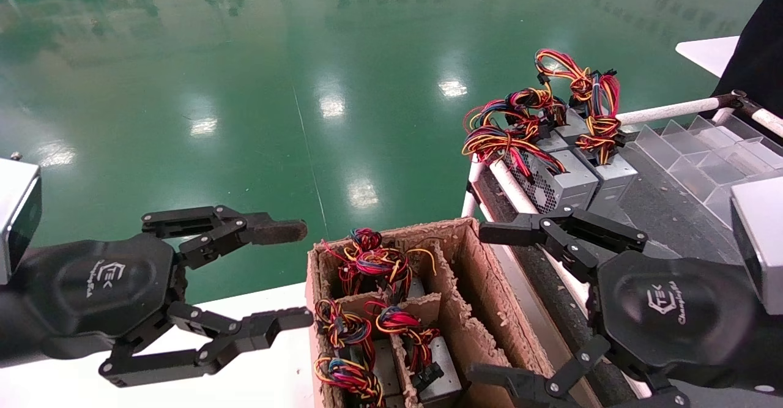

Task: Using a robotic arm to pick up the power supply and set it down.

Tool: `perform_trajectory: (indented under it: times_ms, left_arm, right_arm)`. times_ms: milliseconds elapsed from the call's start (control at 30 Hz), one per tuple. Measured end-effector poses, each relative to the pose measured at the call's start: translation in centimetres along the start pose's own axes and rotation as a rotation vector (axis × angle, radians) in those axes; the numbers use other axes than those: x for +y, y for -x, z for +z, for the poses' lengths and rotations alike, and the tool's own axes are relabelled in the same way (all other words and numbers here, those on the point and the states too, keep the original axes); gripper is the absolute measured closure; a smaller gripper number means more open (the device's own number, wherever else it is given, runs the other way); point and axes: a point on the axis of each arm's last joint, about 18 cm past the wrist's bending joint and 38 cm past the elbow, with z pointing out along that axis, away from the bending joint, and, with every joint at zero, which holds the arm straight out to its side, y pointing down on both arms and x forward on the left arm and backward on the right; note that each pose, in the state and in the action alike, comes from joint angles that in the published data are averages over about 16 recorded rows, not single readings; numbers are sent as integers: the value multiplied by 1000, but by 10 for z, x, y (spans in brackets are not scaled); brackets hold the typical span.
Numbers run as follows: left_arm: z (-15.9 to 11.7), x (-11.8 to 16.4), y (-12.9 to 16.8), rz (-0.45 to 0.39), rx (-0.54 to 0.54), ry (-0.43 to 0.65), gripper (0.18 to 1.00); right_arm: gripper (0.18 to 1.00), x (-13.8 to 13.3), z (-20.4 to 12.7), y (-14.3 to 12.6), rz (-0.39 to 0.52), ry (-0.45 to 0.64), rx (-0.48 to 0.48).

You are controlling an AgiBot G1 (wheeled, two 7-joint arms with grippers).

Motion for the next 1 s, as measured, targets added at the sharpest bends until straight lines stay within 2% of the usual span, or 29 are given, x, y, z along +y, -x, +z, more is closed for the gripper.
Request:
perform_trajectory:
  times_ms: [267, 600, 800, 1000]
  left_arm:
    - [0, 0, 0, 0, 0, 0, 600]
    - [0, 0, 0, 0, 0, 0, 828]
    - [0, 0, 0, 0, 0, 0, 915]
    - [0, 0, 0, 0, 0, 0, 968]
  right_arm:
    - [178, 0, 0, 0, 0, 0, 0]
    - [178, 0, 0, 0, 0, 0, 0]
    - [178, 0, 0, 0, 0, 0, 0]
    - [178, 0, 0, 0, 0, 0, 0]
